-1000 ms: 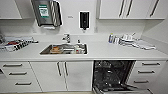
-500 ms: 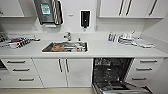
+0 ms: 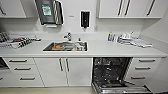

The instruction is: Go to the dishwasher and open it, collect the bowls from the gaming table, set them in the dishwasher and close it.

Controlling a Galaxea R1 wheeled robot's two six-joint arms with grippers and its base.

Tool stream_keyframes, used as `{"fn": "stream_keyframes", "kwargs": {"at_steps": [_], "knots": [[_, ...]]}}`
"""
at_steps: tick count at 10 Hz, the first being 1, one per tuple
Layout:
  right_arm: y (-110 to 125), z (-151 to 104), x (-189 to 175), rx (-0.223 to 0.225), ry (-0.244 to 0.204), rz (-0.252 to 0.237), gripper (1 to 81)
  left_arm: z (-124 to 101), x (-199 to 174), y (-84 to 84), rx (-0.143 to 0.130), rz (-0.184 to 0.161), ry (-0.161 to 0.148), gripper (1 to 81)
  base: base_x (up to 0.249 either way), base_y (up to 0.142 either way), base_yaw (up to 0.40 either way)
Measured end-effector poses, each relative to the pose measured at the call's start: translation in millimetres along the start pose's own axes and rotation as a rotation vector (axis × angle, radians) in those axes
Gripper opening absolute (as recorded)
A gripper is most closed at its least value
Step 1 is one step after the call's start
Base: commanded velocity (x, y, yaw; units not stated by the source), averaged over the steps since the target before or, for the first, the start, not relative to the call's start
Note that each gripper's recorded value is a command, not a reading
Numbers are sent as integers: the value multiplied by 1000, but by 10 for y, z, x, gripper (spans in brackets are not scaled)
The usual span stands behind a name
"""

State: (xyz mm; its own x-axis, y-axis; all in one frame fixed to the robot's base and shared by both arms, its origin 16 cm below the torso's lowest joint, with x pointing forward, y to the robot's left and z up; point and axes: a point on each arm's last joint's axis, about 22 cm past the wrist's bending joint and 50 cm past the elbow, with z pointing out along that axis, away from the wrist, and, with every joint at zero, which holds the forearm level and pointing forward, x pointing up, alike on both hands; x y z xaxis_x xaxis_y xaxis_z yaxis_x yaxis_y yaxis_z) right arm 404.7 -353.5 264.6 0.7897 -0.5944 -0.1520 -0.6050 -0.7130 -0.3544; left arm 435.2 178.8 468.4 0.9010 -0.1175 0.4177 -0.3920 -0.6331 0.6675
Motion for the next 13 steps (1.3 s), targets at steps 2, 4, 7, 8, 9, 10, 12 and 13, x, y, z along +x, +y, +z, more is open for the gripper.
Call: {"fn": "stream_keyframes", "kwargs": {"at_steps": [2,4,7,8,9,10,12,13], "knots": [[351,147,-518,-35,-74,-91,811,95,-194,-173,31,-20,-21,811,0,0,0],[434,253,-747,-34,-85,-213,811,202,-531,-448,86,-57,-62,811,0,0,0],[308,540,-1203,-3,-101,-314,811,313,-1166,-956,200,-117,-131,811,0,0,0],[374,590,-1320,-14,-112,-323,811,349,-1376,-1101,236,-133,-153,811,0,0,0],[431,609,-1292,-31,-98,-337,811,421,-1579,-1165,258,-150,-167,811,0,0,0],[475,632,-1272,-47,-87,-357,811,528,-1813,-1141,264,-169,-187,811,0,0,0],[510,770,-1517,-57,-88,-396,811,726,-2289,-1008,267,-210,-229,811,0,0,0],[543,860,-1775,-58,-104,-412,811,789,-2440,-986,274,-221,-243,811,0,0,0]]}}
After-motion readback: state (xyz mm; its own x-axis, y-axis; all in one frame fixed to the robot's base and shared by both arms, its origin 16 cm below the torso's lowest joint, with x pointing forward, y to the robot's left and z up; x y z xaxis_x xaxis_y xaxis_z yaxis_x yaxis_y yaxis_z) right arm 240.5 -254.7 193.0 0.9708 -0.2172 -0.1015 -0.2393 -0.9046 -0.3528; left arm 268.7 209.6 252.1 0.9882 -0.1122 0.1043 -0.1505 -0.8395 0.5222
